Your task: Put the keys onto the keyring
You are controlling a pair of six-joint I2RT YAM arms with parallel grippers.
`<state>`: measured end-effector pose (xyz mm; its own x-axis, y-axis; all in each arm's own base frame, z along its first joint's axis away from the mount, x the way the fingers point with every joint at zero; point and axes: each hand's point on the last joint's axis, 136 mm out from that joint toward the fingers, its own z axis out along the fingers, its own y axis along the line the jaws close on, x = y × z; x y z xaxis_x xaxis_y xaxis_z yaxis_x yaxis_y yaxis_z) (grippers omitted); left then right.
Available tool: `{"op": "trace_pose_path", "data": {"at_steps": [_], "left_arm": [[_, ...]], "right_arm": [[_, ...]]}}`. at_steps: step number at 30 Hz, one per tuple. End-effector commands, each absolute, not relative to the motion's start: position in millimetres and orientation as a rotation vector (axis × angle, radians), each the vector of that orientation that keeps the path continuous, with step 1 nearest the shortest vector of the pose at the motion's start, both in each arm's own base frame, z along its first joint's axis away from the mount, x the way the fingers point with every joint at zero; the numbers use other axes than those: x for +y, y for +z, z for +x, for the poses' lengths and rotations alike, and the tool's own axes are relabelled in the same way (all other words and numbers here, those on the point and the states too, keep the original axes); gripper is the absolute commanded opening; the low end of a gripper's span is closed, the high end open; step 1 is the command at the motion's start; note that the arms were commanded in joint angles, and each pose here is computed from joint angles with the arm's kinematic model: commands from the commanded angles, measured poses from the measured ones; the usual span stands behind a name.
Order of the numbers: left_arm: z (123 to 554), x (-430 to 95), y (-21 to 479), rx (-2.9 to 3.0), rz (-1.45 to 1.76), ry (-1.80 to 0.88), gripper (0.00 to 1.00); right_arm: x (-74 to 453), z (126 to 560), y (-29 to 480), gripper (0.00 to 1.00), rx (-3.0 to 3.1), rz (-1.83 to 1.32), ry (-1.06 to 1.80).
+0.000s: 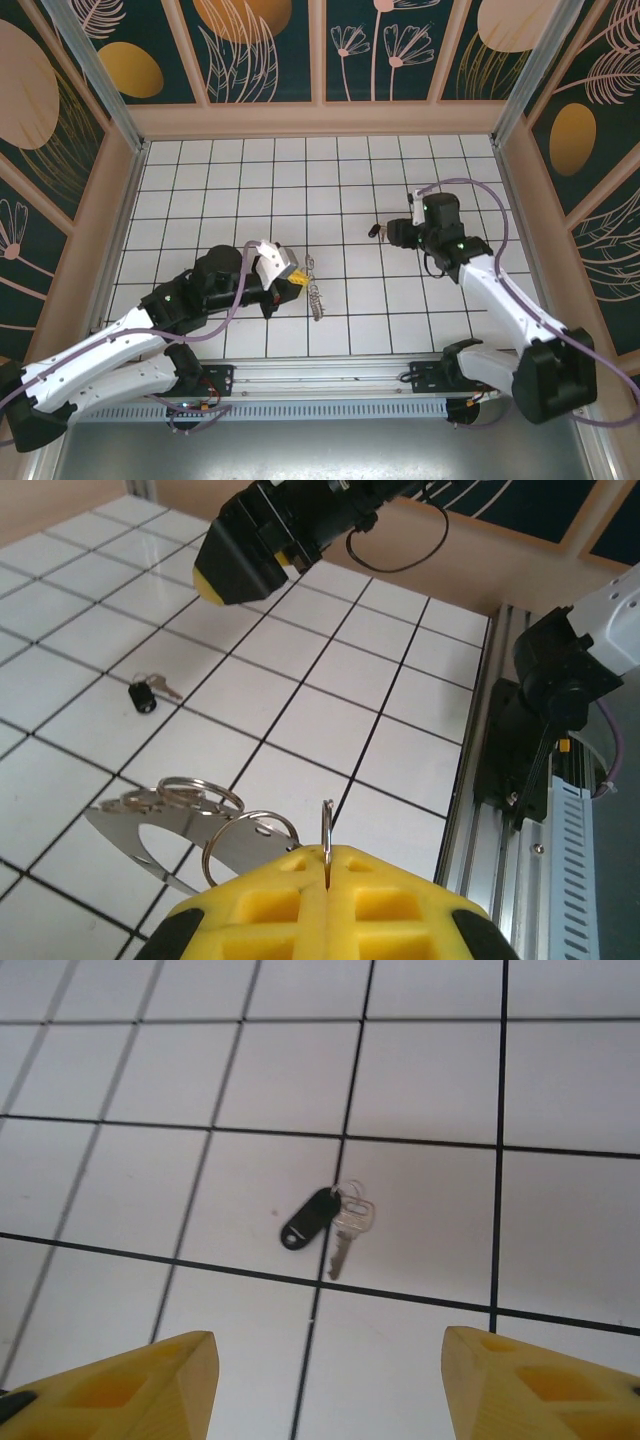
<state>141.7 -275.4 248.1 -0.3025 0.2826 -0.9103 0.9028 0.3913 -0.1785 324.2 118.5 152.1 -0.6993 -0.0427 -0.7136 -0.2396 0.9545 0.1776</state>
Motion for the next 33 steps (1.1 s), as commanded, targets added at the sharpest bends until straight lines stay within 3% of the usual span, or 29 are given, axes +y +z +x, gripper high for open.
{"op": "trace_pose_path", "data": {"at_steps": [1, 18, 33], "left_arm": [[142, -274, 260, 1.779, 0.95, -0.96, 0.0], [136, -279, 264, 1.743, 0.97, -1.024, 0.0], [138, -281, 258, 1.765, 0.978, -1.014, 0.0]], "right_arm": [[128, 341, 146, 0.6, 2.368, -0.28, 0.401], [146, 421, 53, 0.5, 2.593, -0.449, 0.399], [157, 408, 15, 0.49, 2.672, -0.55, 0.497]]}}
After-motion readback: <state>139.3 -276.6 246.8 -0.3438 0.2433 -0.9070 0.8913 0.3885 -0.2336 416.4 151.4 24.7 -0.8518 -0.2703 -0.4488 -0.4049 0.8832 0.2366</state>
